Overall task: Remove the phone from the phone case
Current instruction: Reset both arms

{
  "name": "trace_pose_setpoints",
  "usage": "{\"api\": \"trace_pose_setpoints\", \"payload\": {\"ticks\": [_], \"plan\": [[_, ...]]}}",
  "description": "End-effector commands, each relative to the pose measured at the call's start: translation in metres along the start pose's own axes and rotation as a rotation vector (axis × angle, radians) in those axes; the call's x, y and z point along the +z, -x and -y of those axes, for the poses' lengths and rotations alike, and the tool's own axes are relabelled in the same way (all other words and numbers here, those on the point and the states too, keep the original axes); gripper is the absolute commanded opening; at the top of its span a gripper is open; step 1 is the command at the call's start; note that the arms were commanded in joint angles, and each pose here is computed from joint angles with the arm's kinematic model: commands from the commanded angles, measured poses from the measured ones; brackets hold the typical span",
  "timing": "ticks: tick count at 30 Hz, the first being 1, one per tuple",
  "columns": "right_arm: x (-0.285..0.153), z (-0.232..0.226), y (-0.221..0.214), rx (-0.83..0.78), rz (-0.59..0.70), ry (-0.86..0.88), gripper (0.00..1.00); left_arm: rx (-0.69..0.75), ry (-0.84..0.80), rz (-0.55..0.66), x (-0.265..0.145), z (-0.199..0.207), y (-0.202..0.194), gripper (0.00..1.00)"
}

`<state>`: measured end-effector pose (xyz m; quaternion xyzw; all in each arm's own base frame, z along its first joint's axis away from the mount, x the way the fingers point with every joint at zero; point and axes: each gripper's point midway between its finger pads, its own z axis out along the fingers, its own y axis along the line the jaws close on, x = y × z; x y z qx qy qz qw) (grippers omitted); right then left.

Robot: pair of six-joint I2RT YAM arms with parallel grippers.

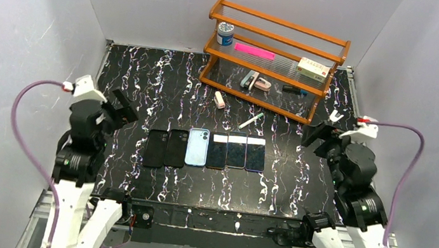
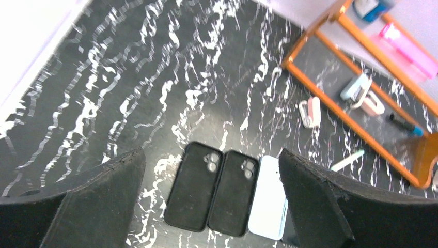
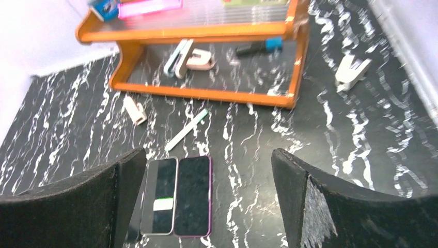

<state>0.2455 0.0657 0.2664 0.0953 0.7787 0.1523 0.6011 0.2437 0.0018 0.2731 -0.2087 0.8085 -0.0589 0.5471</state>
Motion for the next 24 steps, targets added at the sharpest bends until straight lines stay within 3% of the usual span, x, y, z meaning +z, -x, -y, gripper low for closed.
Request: {"api": "trace_pose_setpoints", "payload": {"ticks": [1, 10, 16, 24], "plan": [[-0.028, 0.023, 0.037, -0.069, 0.144, -0.104, 0.99, 0.010, 0.111, 0.142, -0.039, -0.028, 0.025, 0.98], [-0.068, 0.040, 0.055, -0.031, 0.268, -0.145, 0.99, -0.076, 0.145, 0.422, -0.110, -0.050, 0.069, 0.98], [-0.081, 0.043, 0.048, 0.052, 0.255, -0.147, 0.99, -0.064, 0.157, 0.462, -0.131, -0.057, 0.075, 0.98], [-0.078, 0.042, 0.043, 0.097, 0.250, -0.142, 0.99, -0.059, 0.110, 0.444, -0.125, -0.050, 0.067, 0.98]]}}
